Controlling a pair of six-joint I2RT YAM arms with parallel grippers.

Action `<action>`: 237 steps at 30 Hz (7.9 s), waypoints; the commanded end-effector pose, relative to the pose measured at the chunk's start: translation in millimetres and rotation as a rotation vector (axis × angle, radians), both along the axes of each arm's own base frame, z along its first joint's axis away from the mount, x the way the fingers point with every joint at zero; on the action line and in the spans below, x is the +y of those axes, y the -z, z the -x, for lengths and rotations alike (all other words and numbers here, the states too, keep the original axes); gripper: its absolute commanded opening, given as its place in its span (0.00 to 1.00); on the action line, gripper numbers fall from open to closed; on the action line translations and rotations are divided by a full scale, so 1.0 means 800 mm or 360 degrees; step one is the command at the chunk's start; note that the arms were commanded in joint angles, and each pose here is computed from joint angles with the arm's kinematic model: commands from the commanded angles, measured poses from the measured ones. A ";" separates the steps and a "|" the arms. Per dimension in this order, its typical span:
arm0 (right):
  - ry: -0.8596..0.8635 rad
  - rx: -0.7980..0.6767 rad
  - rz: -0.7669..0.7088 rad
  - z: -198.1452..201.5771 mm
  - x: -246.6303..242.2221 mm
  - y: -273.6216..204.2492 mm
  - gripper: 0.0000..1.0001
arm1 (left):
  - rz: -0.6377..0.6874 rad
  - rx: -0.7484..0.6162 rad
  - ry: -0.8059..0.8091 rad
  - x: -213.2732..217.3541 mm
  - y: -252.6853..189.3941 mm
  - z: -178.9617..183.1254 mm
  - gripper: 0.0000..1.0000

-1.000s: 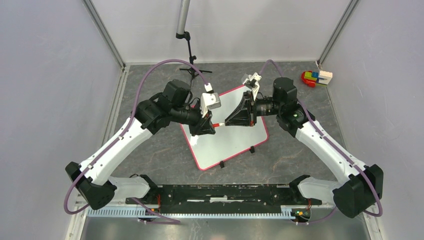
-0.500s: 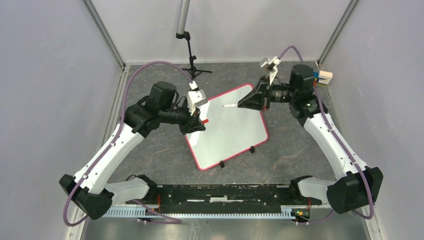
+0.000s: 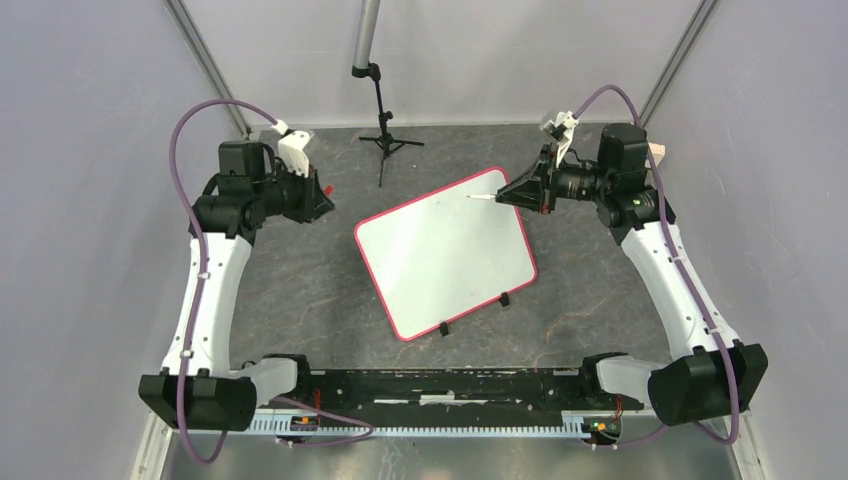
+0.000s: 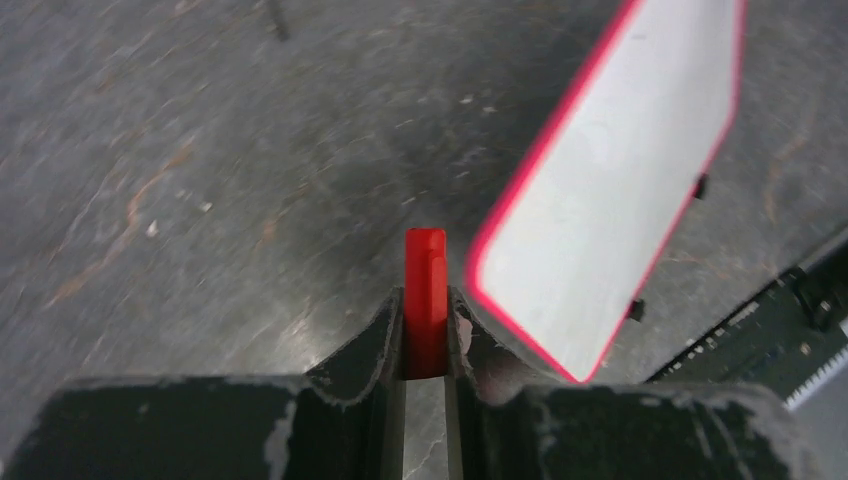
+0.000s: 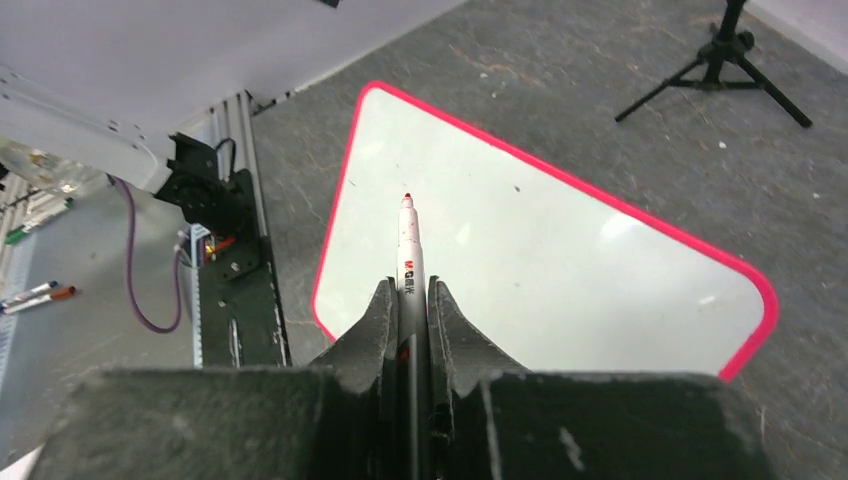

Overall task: Write a sentence on the whiteboard
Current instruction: Place the pen cap at the center of the board, then write a sentence on the whiteboard.

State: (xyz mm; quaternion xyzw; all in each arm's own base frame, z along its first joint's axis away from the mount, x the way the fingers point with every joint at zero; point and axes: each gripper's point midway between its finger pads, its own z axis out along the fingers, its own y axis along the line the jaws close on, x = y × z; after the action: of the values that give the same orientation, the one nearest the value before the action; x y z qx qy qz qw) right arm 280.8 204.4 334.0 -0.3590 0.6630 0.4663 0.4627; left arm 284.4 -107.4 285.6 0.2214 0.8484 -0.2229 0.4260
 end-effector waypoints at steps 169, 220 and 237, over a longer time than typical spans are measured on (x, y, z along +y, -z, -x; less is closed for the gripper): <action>-0.0123 -0.0674 0.0723 0.010 0.262 0.090 0.00 | 0.0425 0.0397 0.0422 -0.058 0.081 -0.016 0.28; -0.0080 -0.0692 0.0874 0.001 0.235 0.106 0.00 | 0.0379 0.0379 0.0408 -0.055 0.084 -0.019 0.05; -0.0081 -0.0646 0.0957 0.016 0.209 0.137 0.00 | 0.0371 0.0377 0.0404 -0.055 0.084 -0.020 0.03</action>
State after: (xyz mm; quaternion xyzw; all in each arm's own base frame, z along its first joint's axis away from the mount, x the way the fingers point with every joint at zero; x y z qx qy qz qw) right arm 270.8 381.2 225.3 -0.5798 0.6545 0.1915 0.4459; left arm 299.4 -147.5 214.4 0.2398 0.8324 -0.3937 0.3075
